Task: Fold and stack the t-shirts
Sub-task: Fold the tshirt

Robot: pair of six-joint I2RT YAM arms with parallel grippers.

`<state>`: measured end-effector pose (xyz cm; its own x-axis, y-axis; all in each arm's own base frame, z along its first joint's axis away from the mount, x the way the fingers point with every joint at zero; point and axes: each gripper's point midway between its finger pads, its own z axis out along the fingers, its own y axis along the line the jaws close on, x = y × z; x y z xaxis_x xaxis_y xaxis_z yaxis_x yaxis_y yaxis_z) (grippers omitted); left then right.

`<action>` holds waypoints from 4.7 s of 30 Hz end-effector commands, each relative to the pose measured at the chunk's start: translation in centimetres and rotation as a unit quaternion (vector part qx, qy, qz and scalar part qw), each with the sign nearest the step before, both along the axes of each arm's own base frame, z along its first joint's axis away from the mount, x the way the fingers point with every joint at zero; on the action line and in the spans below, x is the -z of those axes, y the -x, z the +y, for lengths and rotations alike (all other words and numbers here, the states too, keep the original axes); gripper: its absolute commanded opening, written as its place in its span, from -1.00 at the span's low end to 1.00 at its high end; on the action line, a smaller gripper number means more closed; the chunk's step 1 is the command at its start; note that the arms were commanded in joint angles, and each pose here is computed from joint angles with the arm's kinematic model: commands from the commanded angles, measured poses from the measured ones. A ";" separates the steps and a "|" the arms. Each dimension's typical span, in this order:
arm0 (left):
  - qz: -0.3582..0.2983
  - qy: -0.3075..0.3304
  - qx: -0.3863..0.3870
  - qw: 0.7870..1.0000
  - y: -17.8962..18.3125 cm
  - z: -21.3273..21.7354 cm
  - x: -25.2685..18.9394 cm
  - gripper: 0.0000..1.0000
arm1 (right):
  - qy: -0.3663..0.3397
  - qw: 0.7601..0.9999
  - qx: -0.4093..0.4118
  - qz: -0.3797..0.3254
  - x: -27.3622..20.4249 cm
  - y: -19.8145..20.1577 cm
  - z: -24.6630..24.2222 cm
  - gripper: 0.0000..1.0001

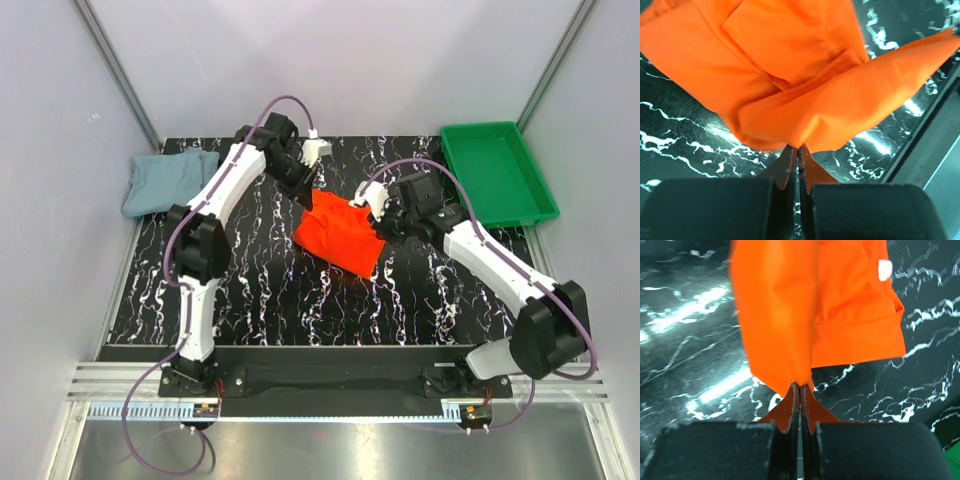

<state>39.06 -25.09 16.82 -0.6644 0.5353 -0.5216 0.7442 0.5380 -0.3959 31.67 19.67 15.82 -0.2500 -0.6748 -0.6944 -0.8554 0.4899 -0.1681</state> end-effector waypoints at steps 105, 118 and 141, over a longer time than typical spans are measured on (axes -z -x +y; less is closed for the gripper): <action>-0.323 0.015 -0.272 0.906 -26.5 -0.8 4.5 -1.00 | -0.086 0.955 0.267 -0.098 0.6 -26.9 -0.9 0.07; -0.324 -0.014 -0.284 0.902 -26.2 0.1 5.1 -1.00 | -0.121 0.956 0.266 0.002 5.9 -28.3 2.6 0.15; -0.270 -0.068 -0.287 0.916 -22.5 1.9 6.6 0.08 | -0.135 0.930 0.251 0.232 12.8 -22.4 6.1 0.19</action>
